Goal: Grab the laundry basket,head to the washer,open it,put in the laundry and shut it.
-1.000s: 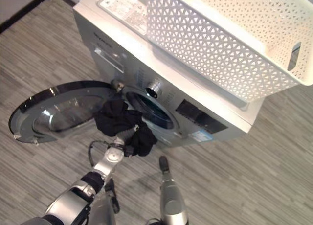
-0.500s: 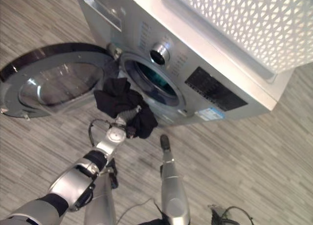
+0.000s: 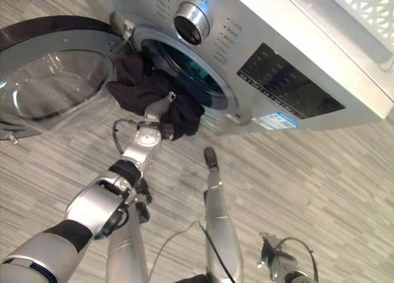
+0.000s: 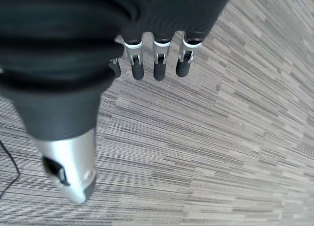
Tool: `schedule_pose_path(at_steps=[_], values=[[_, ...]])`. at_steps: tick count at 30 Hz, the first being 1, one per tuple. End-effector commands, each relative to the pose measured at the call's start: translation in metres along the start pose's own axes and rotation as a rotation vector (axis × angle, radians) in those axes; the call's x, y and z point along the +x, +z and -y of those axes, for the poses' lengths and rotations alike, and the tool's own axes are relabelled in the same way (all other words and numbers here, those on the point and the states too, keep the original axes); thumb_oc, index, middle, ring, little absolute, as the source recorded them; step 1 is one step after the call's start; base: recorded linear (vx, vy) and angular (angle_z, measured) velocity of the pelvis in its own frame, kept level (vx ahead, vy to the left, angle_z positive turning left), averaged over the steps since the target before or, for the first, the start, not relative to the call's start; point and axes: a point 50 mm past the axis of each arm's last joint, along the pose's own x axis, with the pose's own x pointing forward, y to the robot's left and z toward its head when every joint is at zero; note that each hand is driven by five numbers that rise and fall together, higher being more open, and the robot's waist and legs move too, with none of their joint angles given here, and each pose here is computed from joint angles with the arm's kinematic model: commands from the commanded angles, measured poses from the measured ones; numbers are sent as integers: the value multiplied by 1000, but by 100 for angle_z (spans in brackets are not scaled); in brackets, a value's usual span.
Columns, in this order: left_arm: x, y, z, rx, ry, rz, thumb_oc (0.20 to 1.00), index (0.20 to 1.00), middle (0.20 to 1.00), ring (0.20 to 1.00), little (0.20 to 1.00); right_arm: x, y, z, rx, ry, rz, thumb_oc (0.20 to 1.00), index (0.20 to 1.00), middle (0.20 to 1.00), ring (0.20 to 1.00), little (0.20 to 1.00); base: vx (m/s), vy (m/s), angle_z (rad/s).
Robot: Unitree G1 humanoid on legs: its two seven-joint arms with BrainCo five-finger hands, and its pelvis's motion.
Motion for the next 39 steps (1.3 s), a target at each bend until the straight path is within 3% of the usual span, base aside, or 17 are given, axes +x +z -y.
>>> schedule_pose_path(at_steps=[1,9,17,22,24,31,39], values=[[7,51,12,-178,-17,198,200,200,200,200,200,-12,-37,-17,-29,29,-115,1000,1000,1000,1000,1000,69,17,-11],[18,81,4,-426,32,222,200,200,200,200,200,-9,-32,-11,-44,-8,-98,1000,1000,1000,1000,1000,77,17,-22],[31,165,-37,-574,55,446,200,200,200,200,200,-15,-41,-23,-53,44,-113,1000,1000,1000,1000,1000,102,35,-39],[32,184,-51,-652,81,479,200,200,200,200,200,-16,-43,-23,4,38,-131,1000,1000,1000,1000,1000,94,12,-3],[32,197,-62,-768,114,511,200,200,200,200,200,-12,-43,-13,42,-6,-141,1000,1000,1000,1000,1000,106,20,-3],[24,195,-45,-993,121,525,200,200,200,200,200,-7,-36,-3,67,-61,-142,1000,1000,1000,1000,1000,87,-49,-13],[27,176,-65,-957,215,482,200,200,200,200,200,-2,-11,5,185,-125,-83,1000,1000,1000,1000,1000,78,-116,-21]])
